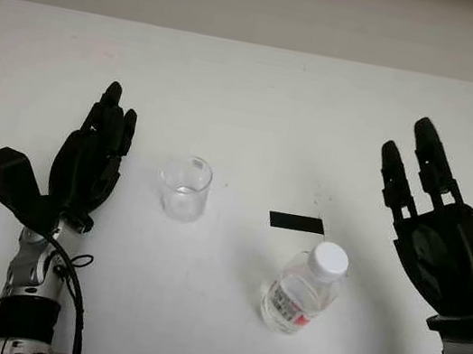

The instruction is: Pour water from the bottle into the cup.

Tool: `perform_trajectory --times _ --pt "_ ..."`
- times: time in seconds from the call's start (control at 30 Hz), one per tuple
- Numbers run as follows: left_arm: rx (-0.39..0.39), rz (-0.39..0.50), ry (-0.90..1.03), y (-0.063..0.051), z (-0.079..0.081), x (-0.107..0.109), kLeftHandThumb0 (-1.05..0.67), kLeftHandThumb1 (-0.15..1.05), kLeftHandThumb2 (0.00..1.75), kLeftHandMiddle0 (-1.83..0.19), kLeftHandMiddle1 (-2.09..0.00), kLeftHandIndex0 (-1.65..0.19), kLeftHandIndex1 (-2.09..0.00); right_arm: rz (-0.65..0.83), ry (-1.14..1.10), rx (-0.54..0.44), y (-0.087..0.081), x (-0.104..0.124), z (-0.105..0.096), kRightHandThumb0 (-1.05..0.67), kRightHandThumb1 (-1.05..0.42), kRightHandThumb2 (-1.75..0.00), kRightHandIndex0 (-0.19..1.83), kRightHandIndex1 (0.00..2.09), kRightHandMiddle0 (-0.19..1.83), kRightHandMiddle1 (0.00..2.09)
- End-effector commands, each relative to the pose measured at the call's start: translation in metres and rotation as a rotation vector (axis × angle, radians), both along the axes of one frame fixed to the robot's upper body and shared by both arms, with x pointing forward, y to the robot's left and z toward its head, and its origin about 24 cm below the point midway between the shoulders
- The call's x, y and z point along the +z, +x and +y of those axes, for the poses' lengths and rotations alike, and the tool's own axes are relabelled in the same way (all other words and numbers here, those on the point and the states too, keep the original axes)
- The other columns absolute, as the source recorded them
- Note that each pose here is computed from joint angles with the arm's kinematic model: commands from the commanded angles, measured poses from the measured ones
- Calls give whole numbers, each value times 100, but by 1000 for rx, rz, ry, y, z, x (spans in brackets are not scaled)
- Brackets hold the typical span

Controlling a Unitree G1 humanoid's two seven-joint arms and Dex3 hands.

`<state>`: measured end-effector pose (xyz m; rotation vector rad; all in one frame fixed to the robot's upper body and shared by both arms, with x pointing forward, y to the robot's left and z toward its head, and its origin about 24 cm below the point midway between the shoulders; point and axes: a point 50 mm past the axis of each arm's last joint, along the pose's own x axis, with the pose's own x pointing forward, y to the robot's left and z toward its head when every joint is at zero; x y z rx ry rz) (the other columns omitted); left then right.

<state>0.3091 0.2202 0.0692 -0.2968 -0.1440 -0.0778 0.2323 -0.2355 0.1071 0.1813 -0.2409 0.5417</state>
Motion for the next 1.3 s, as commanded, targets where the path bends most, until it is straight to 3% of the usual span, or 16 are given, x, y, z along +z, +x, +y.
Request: perform_trajectory --times 0.0,0.3,0.73,1.27 --pt "1 -18 10 1 2 5 -71 105 39 8 -5 7 -5 2 -27 46 -5 4 3 -93 -89 -5 -19 0 -19 0" --pt "12 -11 9 -1 3 3 -70 105 39 8 -5 6 -6 25 -102 106 -14 -7 19 -99 -89 -5 -19 0 -19 0" --pt "11 -14 -4 0 4 4 -70 105 37 8 -5 7 -5 -76 -300 59 -23 -5 35 -99 -92 -6 -19 0 -19 0" --pt "15 -13 2 -1 4 5 -71 105 38 8 -5 6 -6 -104 -311 52 -27 -2 39 -95 -93 -6 -19 0 -19 0"
